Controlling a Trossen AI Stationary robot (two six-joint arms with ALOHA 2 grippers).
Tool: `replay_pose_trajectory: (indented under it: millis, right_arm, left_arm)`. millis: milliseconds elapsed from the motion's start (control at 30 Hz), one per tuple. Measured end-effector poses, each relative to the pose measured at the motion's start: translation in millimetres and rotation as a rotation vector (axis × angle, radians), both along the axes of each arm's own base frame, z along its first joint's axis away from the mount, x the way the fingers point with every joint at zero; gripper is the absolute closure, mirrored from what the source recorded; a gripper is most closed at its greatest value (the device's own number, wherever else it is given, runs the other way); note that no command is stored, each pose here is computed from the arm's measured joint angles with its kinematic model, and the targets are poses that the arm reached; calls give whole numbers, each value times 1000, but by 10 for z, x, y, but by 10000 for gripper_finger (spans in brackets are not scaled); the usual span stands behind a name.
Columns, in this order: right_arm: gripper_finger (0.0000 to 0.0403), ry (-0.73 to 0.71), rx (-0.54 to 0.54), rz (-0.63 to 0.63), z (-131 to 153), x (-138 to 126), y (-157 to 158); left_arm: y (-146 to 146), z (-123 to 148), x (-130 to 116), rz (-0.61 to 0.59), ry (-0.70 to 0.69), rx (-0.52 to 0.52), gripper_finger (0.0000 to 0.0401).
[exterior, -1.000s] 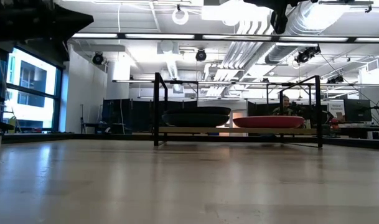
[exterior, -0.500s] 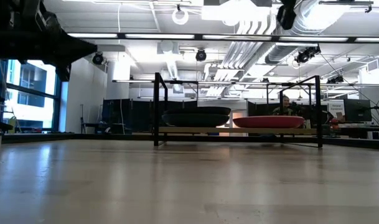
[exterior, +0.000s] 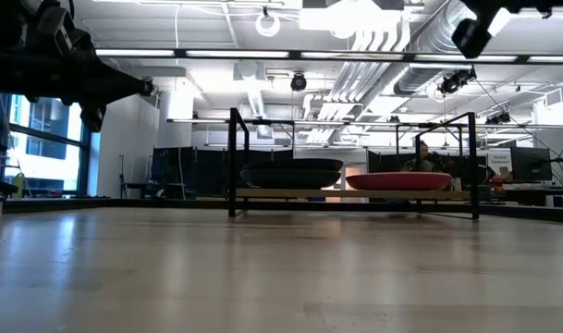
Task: Place and stack plates onto a shelf
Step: Return to Home Position
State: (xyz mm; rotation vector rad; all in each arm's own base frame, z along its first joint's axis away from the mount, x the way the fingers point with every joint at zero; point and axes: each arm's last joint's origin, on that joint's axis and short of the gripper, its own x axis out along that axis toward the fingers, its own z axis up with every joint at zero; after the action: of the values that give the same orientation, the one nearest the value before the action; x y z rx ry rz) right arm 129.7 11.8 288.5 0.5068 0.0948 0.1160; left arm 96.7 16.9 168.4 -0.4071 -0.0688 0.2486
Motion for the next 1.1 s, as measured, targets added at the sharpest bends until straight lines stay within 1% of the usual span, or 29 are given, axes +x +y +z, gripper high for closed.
replay_pose_trajectory:
  millis: [67, 167, 267, 433, 533, 633, 867, 933, 1033, 1100]
  right_arm:
    - [403, -51, 5, 0, -121, -54, 26]
    - [403, -119, -36, -8, -319, -118, 38]
    - [403, -161, -69, -68, -467, -180, 1]
    - [403, -214, -85, -130, -659, -300, -84]
    - [403, -257, -97, -125, -756, -364, -110]
    - [403, -299, -139, -117, -833, -404, -114]
    - [403, -249, -226, -114, -991, -354, -114]
    - [403, -245, -233, -115, -1066, -338, -114]
    - [403, -186, -241, -112, -1124, -328, -115]
    - [403, -177, -241, -111, -1133, -327, -115]
  left_arm:
    - [0, 1, 0, 0, 0, 0, 401]
    - [0, 1, 0, 0, -1, 0, 401]
    - [0, 1, 0, 0, -1, 0, 401]
    - [0, 1, 0, 0, -1, 0, 401]
    - [0, 2, 0, 0, -1, 0, 401]
    - [0, 1, 0, 0, -1, 0, 401]
    - [-1, -1, 3, -1, 3, 0, 401]
    - [0, -4, 4, -2, 6, 0, 401]
    - [-1, -3, 4, -2, 5, 0, 401]
    - [-1, -3, 4, -3, 6, 0, 401]
